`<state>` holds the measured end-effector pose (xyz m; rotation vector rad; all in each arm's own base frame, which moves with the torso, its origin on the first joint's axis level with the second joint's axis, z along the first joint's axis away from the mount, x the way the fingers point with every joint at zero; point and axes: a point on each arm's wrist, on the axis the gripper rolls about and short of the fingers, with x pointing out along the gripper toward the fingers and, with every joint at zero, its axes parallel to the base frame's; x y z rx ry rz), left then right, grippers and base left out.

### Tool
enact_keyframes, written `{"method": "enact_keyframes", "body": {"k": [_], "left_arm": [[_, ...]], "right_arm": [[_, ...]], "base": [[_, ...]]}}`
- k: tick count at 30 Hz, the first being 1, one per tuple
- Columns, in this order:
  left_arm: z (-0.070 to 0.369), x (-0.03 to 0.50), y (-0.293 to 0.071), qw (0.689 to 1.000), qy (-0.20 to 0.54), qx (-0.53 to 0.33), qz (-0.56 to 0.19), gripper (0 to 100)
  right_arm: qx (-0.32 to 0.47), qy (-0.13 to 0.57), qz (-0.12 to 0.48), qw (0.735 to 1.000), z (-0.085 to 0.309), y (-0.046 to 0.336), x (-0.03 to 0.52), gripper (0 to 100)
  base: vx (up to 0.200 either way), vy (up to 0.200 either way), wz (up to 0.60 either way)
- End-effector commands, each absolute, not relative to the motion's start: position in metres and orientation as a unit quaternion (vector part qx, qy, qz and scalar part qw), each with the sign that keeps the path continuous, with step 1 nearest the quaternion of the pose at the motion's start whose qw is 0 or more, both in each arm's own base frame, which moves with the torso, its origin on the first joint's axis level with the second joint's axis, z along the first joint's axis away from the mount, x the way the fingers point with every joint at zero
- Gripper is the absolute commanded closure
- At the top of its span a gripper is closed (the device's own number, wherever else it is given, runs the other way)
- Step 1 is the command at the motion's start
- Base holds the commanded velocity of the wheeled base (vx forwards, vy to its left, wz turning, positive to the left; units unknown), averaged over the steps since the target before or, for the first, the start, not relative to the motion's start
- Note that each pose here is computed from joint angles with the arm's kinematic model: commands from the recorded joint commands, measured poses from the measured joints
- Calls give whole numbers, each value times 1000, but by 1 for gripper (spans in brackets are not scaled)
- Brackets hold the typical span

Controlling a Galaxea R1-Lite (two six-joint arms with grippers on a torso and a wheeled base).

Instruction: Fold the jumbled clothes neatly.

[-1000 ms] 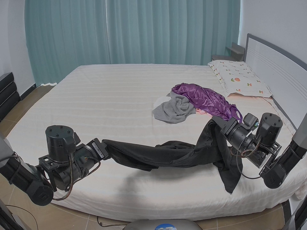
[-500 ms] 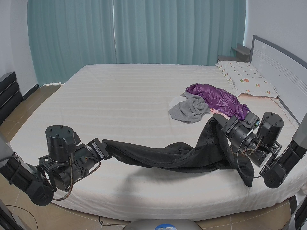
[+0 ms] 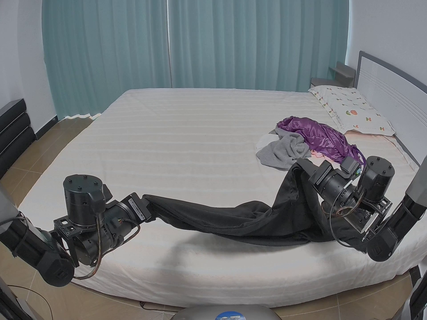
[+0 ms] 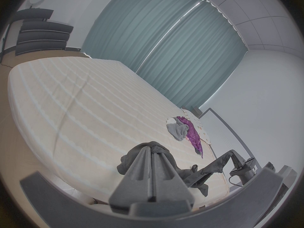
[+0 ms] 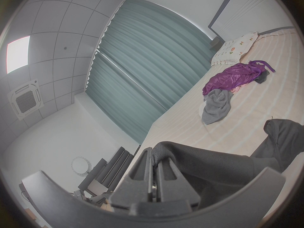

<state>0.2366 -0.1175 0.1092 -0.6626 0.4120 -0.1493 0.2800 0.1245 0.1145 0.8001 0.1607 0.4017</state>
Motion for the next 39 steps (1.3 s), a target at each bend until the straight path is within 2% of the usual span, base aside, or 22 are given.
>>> {"method": "enact_keyframes", "body": {"k": [1,25,39], "left_arm": [[109,236,-118,922,201,-323,-74,100],[109,237,-117,922,200,-324,-72,100],[122,226,-118,923,186,-324,-91,100]], "right_arm": [[386,78,194,898,114,125,280,100],[386,78,194,898,115,124,278,100],[384,64,204,898,132,118,256,100]], "base": [[0,200,0],[0,200,0],[0,0,0]]}}
